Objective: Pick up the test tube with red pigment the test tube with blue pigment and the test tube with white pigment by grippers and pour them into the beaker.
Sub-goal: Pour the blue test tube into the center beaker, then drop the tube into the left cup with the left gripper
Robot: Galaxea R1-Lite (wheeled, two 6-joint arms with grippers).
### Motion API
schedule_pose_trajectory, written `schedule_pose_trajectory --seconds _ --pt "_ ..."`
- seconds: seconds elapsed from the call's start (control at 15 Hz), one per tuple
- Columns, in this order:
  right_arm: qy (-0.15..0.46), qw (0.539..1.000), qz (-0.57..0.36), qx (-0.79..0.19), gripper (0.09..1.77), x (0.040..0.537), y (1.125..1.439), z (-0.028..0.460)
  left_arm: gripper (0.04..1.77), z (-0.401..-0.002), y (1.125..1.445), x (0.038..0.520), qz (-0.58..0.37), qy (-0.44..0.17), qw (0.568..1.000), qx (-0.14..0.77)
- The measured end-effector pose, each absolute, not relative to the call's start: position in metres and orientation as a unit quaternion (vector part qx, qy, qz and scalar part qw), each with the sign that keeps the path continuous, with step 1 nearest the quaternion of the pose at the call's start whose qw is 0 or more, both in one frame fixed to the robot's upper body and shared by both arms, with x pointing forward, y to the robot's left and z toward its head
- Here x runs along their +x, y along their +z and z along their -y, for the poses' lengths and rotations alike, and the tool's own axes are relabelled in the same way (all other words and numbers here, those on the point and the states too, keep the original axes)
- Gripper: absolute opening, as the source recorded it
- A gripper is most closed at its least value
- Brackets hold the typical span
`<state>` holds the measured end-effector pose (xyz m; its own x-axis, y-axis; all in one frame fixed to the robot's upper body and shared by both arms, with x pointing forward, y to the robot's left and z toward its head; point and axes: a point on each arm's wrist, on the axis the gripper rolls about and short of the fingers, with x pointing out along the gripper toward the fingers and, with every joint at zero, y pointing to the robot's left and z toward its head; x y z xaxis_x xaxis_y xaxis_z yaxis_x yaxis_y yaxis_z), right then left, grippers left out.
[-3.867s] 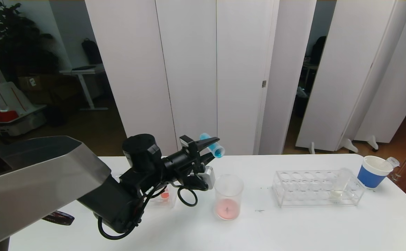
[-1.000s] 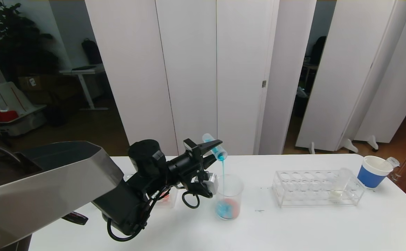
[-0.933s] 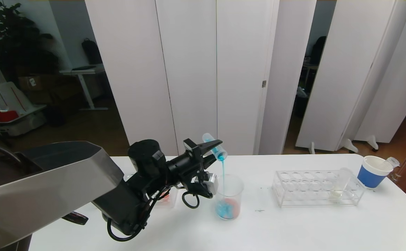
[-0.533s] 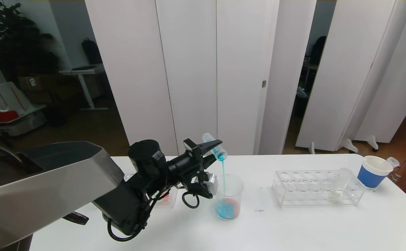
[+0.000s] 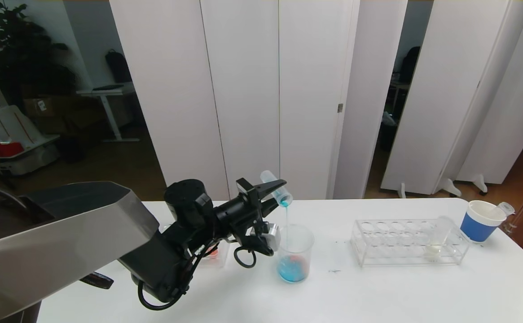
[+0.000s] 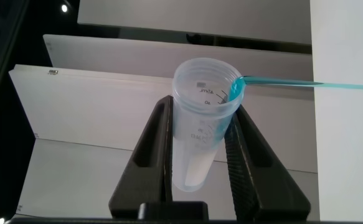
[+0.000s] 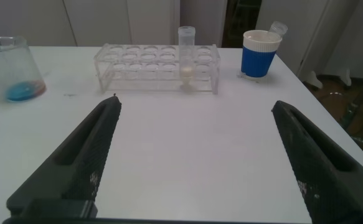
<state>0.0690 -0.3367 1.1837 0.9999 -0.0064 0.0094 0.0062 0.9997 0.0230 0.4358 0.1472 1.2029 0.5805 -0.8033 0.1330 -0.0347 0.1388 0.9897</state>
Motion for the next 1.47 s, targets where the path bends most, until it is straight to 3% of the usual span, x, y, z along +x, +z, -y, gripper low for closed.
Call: schedule_pose_trajectory --seconds 1.47 --pt "-0.003 1.000 0.005 0.012 1.74 0.069 1.184 0.337 0.58 -0.153 1.219 0.436 0.369 -0.265 0.667 0.590"
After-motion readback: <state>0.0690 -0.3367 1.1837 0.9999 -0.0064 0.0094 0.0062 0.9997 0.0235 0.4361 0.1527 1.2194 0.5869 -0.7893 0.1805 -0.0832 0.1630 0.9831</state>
